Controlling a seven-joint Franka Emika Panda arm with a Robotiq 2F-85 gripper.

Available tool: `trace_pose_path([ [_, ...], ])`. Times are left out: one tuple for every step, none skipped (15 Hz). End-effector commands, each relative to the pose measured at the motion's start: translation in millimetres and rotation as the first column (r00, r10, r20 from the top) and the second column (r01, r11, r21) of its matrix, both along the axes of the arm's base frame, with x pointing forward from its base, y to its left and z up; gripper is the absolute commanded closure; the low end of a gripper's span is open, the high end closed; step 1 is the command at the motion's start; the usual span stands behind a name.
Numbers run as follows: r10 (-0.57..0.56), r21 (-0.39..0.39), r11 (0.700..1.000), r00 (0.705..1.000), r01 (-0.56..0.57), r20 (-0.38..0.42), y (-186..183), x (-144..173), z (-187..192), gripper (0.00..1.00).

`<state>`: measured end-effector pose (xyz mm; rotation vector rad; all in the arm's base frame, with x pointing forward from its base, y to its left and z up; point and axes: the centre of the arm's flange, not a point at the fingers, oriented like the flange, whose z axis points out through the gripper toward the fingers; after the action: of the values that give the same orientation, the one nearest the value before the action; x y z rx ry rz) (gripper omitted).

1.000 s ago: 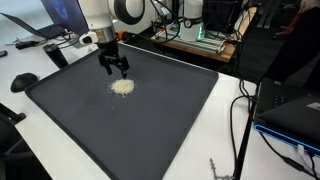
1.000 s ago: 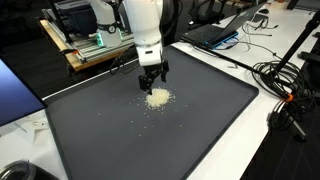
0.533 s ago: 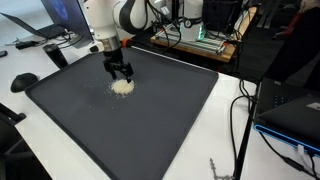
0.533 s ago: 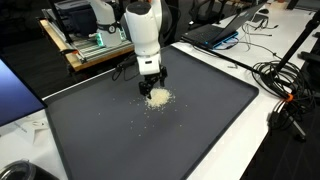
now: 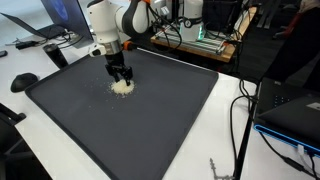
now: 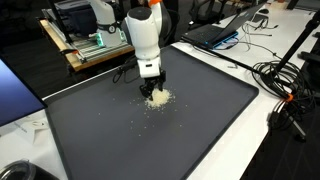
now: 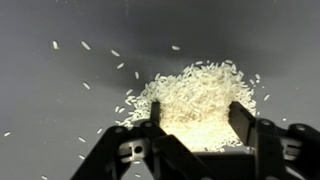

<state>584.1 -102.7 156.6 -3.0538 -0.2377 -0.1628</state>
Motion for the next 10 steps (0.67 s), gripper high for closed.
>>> trace_pose_path([
  [0.014, -0.044, 0.999, 1.0, -0.014, 0.014, 3.6, 2.8, -3.8, 0.3],
  [0.02, -0.054, 0.998, 1.0, -0.019, 0.012, 4.6, 3.4, -4.6, 0.27],
  [0.025, -0.061, 0.998, 1.0, -0.024, 0.012, 5.5, 3.8, -4.8, 0.3],
  [0.029, -0.069, 0.997, 1.0, -0.029, 0.01, 6.3, 4.2, -5.3, 0.36],
  [0.035, -0.077, 0.996, 0.999, -0.034, 0.007, 7.5, 4.3, -5.7, 0.45],
  [0.036, -0.084, 0.996, 0.999, -0.036, 0.004, 8.5, 4.5, -6.1, 0.58],
  [0.04, -0.09, 0.995, 0.999, -0.039, 0.002, 9.3, 4.9, -5.6, 0.67],
  [0.04, -0.096, 0.995, 0.999, -0.04, 0.002, 10.0, 5.5, -4.7, 0.74],
  [0.041, -0.1, 0.994, 0.999, -0.04, 0.003, 10.7, 5.9, -3.6, 0.81],
  [0.04, -0.106, 0.994, 0.999, -0.039, 0.002, 12.0, 6.1, -2.5, 0.88],
])
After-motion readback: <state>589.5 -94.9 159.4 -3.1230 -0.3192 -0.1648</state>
